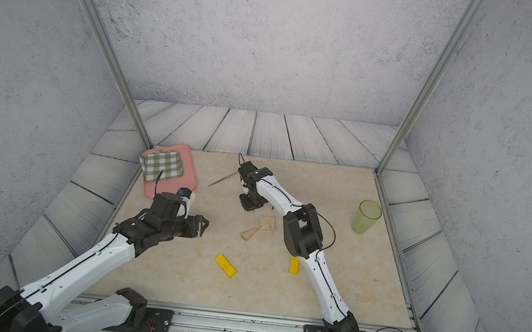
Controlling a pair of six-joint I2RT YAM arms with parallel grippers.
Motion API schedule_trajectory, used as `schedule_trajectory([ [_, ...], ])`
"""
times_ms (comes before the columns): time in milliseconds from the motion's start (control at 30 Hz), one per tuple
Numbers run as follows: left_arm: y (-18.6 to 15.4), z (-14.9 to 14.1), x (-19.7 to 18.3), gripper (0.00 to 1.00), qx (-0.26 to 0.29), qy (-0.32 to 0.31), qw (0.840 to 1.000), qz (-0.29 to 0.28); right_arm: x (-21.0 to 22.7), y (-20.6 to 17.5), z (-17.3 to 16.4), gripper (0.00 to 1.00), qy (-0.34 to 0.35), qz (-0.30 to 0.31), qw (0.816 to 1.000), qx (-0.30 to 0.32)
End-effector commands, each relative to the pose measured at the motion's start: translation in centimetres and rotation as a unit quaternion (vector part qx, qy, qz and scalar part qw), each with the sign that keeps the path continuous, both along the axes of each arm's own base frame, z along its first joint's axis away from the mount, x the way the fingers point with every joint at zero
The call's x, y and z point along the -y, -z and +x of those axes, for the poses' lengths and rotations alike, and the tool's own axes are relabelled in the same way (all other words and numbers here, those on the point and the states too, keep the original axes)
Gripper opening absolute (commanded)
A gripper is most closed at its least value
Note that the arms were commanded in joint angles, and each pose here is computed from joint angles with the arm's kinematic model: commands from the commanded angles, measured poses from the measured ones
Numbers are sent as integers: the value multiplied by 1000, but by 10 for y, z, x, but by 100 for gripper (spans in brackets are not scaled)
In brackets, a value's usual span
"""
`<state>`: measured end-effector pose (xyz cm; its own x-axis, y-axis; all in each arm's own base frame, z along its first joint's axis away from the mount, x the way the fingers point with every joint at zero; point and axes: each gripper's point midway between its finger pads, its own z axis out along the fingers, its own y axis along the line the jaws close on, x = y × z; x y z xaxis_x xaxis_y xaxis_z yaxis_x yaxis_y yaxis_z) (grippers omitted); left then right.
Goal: Assemble a small pinwheel with building blocks
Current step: Assemble the building block at the center of the board.
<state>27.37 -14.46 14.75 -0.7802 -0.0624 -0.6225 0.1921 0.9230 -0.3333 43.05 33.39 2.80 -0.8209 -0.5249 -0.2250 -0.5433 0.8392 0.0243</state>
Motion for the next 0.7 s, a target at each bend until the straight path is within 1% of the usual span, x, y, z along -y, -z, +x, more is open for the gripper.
schedule_trajectory([
  [0,4,-1,2,68,-8,7,1000,-6,22,23,-26,7,-12,-55,997,-44],
  [667,3,-3,3,69,-10,6,1000,-13,40,21,-29,6,-20,-81,996,-32],
])
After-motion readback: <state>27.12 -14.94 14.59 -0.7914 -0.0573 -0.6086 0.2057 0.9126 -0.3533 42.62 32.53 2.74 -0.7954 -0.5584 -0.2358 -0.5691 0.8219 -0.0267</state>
